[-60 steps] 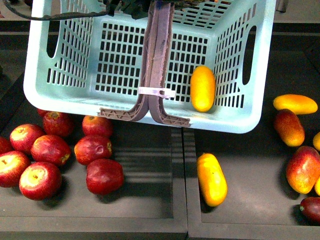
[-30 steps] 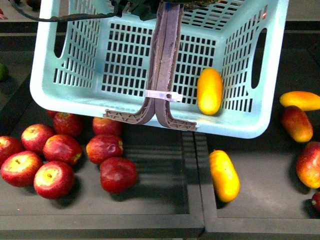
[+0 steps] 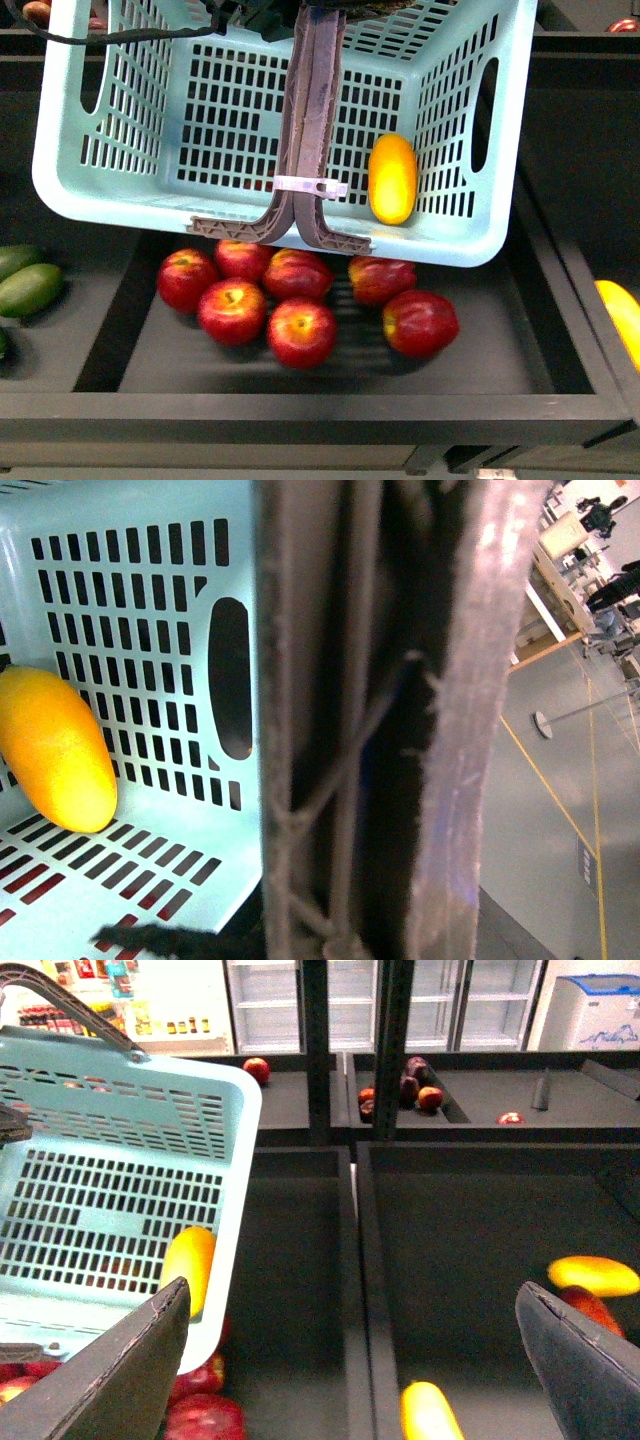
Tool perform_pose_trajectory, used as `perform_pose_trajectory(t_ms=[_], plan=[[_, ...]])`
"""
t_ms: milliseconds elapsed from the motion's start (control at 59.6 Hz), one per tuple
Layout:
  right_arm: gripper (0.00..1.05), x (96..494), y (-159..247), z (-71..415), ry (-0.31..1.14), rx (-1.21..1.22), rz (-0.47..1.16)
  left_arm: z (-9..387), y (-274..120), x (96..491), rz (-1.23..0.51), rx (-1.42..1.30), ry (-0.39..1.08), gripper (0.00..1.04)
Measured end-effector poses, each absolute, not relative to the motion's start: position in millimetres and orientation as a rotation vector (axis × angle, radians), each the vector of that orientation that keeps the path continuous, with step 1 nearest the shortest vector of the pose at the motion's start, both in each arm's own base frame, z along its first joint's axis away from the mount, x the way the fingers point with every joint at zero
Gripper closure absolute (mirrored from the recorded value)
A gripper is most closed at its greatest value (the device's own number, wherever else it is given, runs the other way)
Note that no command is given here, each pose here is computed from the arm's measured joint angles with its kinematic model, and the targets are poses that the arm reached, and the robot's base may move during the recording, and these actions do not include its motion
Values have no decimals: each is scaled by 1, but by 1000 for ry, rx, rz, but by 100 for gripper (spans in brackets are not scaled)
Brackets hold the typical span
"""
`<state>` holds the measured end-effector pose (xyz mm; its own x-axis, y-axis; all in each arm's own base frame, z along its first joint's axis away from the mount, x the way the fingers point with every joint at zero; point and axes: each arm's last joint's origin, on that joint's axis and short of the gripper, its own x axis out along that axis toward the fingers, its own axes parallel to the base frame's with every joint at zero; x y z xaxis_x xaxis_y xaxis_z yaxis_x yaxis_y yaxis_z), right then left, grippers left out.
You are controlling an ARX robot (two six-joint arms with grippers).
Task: Pick mango and avocado into basket
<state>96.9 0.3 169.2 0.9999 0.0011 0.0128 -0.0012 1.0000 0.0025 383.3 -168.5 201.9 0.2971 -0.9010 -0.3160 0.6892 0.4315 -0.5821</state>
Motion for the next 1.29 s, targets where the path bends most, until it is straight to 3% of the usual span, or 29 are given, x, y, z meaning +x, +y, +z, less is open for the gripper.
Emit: perform_pose_trajectory(t_ms=[1292], plan=[[9,97,0,169,-14,3,-1,201,-168,383,-1094,-370,671,90]])
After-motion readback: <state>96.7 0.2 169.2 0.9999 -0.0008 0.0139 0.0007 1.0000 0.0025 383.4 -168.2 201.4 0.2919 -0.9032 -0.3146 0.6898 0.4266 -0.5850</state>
